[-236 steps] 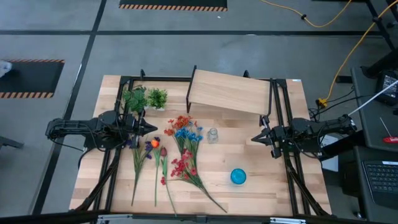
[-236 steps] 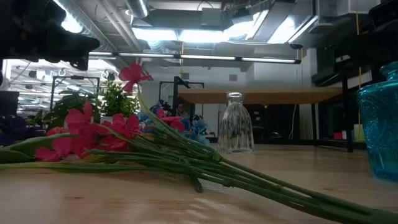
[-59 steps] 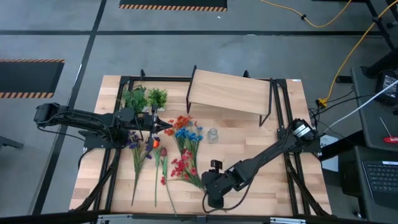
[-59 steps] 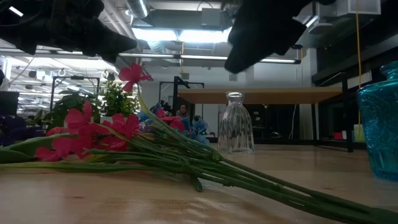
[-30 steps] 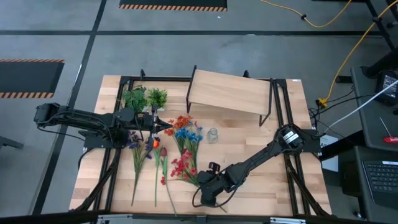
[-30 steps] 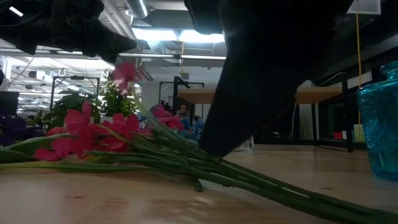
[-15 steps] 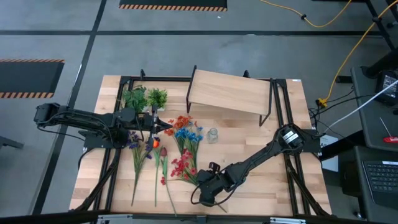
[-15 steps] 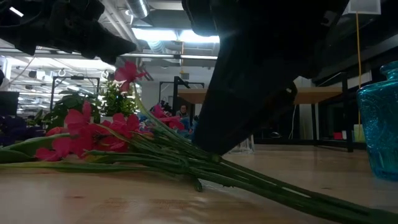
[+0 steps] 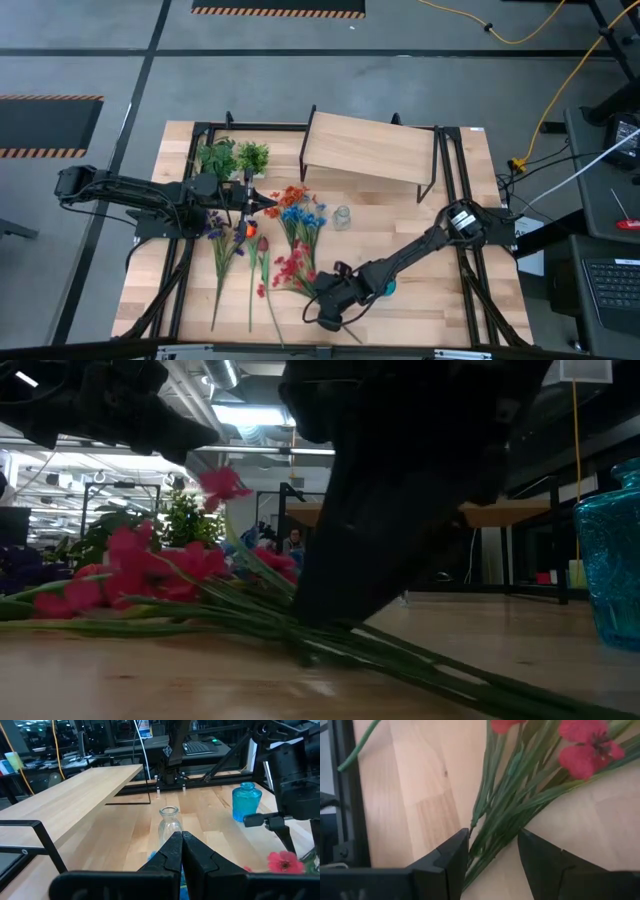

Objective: Pick and place flowers into a vace then onto a shelf
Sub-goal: Put the red flowers into the transparent vase

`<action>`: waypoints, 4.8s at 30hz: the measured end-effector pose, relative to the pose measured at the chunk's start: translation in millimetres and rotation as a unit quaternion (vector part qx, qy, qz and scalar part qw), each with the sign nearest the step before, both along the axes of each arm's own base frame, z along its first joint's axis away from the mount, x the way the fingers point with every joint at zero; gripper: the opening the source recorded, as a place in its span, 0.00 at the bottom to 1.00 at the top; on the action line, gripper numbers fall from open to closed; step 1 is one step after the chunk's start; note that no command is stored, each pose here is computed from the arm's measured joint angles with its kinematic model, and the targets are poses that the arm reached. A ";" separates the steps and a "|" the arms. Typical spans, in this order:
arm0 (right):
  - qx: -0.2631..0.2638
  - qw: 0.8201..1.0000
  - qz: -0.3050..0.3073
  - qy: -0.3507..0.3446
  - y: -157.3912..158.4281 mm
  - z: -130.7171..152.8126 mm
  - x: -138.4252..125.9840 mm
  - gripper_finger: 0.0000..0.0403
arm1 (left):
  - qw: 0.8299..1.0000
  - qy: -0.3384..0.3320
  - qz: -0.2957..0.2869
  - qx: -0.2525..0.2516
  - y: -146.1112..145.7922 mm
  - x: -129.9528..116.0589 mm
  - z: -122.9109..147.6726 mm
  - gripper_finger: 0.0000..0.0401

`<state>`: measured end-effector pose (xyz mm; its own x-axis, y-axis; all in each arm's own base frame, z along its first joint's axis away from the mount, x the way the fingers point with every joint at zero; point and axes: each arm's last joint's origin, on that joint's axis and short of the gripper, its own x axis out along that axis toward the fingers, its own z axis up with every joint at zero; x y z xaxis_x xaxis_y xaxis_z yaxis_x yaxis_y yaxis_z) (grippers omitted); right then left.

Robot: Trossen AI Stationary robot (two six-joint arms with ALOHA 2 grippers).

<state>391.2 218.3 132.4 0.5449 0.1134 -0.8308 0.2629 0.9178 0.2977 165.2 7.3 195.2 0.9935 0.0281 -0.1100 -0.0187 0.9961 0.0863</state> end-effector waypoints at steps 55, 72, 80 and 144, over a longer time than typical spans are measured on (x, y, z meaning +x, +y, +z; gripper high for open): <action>-0.032 0.998 -0.055 0.024 -20.1 30.0 -11.5 0.00 | 1.000 -0.018 -0.003 -0.011 -0.2 0.3 3.3 0.01; -0.067 0.995 -0.069 0.028 -22.9 54.5 -25.4 0.00 | 1.000 -0.027 -0.011 -0.012 -0.7 0.0 5.3 0.01; -0.100 0.994 -0.039 -0.003 -10.0 84.3 -22.0 0.00 | 1.000 -0.026 -0.012 -0.012 -0.8 0.0 5.3 0.01; -0.289 0.957 -0.018 -0.018 -43.5 187.9 -55.4 0.00 | 1.000 -0.026 -0.012 -0.011 -0.8 -0.1 5.2 0.01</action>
<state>335.8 174.8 320.3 0.5695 -0.3785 -0.7297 0.2965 0.9225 -0.2471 165.1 6.5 200.4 0.9983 0.0018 -0.0585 0.0019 0.9980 0.0630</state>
